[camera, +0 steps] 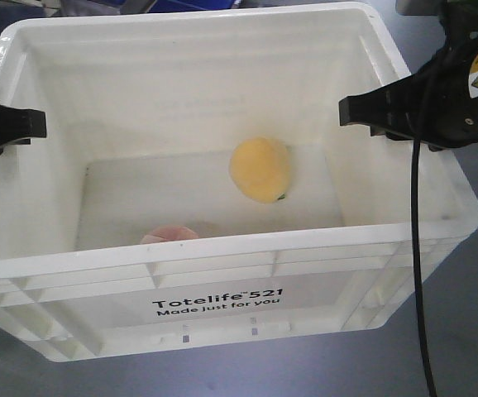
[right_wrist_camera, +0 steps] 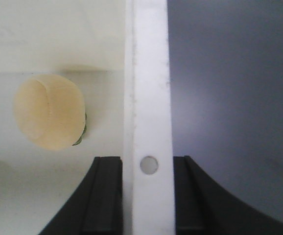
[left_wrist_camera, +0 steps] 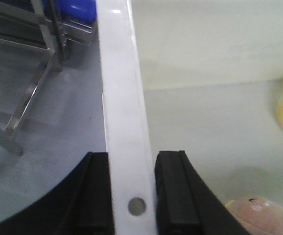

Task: Place moving items into box and shelve
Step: 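Hold the tote with both grippers as the base turns toward the blue shelving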

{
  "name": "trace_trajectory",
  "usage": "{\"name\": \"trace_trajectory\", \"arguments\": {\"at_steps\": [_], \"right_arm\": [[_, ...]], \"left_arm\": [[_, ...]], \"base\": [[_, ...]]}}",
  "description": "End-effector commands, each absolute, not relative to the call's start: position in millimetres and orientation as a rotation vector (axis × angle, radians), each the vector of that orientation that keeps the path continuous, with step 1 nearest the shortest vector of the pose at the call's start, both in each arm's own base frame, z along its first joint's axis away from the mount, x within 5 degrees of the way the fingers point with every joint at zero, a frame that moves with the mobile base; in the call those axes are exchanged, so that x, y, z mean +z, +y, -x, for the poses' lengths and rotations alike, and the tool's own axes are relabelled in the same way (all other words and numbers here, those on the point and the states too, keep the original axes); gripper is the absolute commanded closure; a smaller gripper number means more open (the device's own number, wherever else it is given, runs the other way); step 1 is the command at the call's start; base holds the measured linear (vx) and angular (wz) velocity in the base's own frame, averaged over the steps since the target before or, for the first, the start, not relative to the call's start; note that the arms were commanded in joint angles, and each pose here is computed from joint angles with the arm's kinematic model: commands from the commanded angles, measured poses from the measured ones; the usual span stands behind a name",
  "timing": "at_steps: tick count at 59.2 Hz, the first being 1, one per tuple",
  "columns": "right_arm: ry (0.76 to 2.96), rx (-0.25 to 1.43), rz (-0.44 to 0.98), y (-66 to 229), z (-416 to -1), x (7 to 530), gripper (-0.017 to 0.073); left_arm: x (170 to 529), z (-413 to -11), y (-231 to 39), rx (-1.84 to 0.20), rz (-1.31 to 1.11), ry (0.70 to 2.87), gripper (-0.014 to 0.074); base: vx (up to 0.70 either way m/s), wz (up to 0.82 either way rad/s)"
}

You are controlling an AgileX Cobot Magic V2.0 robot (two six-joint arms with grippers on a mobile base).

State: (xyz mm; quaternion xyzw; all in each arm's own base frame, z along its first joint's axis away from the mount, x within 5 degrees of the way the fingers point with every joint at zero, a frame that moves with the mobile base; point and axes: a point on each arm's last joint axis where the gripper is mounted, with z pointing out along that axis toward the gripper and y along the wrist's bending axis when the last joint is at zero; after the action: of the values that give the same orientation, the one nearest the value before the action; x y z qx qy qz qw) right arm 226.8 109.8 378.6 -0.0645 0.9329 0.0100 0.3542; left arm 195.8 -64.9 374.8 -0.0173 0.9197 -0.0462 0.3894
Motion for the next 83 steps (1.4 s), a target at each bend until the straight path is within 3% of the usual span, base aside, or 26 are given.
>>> {"name": "trace_trajectory", "arguments": {"at_steps": [1,41,83], "right_arm": [[2.225,0.016,0.178,101.0,-225.4,408.1,0.0502],[2.225,0.016,0.178,101.0,-225.4,408.1,0.0502],[2.225,0.016,0.178,101.0,-225.4,408.1,0.0502]], "left_arm": [[402.4,-194.1,-61.4,-0.121,0.001,2.159,0.0446],[402.4,-194.1,-61.4,-0.121,0.001,2.159,0.0446],[402.4,-194.1,-61.4,-0.121,0.001,2.159,0.0446]], "base": [[0.13,-0.50],[0.16,-0.44],[0.27,-0.11]]}}
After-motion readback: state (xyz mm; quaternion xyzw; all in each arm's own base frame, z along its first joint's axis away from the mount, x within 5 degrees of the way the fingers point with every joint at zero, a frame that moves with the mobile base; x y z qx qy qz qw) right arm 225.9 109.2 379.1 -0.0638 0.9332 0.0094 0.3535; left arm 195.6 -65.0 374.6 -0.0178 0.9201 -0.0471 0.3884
